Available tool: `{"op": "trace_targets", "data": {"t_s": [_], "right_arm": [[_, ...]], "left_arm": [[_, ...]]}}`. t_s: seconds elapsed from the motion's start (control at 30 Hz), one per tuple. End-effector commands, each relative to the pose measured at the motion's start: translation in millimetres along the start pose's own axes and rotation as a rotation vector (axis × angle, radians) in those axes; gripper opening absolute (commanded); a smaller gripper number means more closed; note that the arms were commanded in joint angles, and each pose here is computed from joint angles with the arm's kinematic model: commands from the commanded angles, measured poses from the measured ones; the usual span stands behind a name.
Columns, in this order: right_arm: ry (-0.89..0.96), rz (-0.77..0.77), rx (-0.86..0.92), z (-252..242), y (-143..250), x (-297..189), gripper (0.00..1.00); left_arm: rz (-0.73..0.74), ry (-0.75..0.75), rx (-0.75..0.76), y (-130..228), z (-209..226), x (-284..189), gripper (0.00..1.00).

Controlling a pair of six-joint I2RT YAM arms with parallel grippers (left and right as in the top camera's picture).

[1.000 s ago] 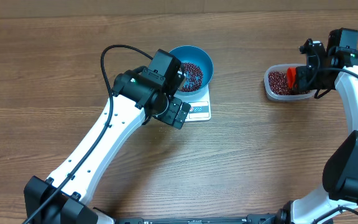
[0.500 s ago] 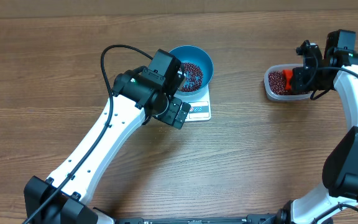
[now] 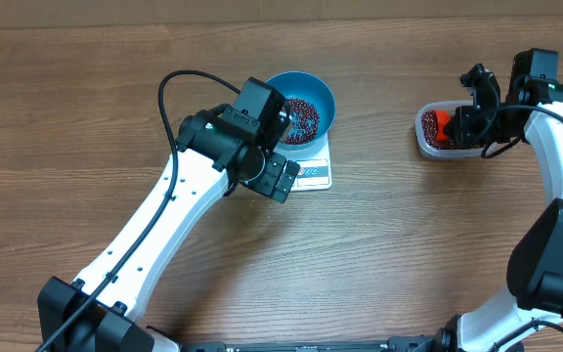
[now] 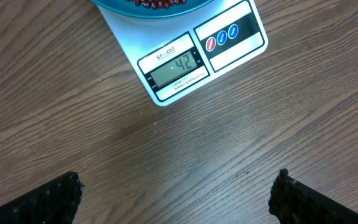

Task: Scoop item into bowl and weigh 150g on scale
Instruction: 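Lower the red cup with the right gripper into the beans again, then drag the red cup through the beans with the right gripper to scoop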

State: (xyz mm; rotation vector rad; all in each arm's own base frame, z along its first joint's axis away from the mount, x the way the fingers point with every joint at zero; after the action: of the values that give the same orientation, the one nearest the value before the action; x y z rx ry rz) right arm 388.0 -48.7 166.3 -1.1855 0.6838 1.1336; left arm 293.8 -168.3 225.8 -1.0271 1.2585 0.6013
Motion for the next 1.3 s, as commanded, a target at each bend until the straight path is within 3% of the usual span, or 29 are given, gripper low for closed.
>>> {"op": "trace_targets", "data": {"t_s": [0.0,0.43,1.27], "right_arm": [[-0.078,-0.009,0.004,8.9,-1.1,2.4,0.04],[-0.058,-0.019,0.086,-14.7,5.7,-5.2,0.04],[-0.212,-0.043,0.183,-16.5,18.3,0.0,0.04]], "left_arm": [[-0.018,-0.003,0.017,-1.4,-0.4,-6.0,1.0],[-0.018,-0.003,0.017,-1.4,-0.4,-6.0,1.0],[-0.018,-0.003,0.017,-1.4,-0.4,-6.0,1.0]]}}
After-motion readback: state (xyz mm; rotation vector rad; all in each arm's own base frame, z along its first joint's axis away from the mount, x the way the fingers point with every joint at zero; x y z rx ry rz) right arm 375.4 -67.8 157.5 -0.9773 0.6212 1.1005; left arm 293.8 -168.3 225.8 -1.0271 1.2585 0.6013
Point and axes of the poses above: each gripper's point midway between its finger pads, its own x axis out along the fingers, its own z axis along the line the jaws close on, y = z × x, the point moved 6 cm from there along -x, back along the fingers, and after that the axes turned 3 degrees about x, right-handed, at the moved point
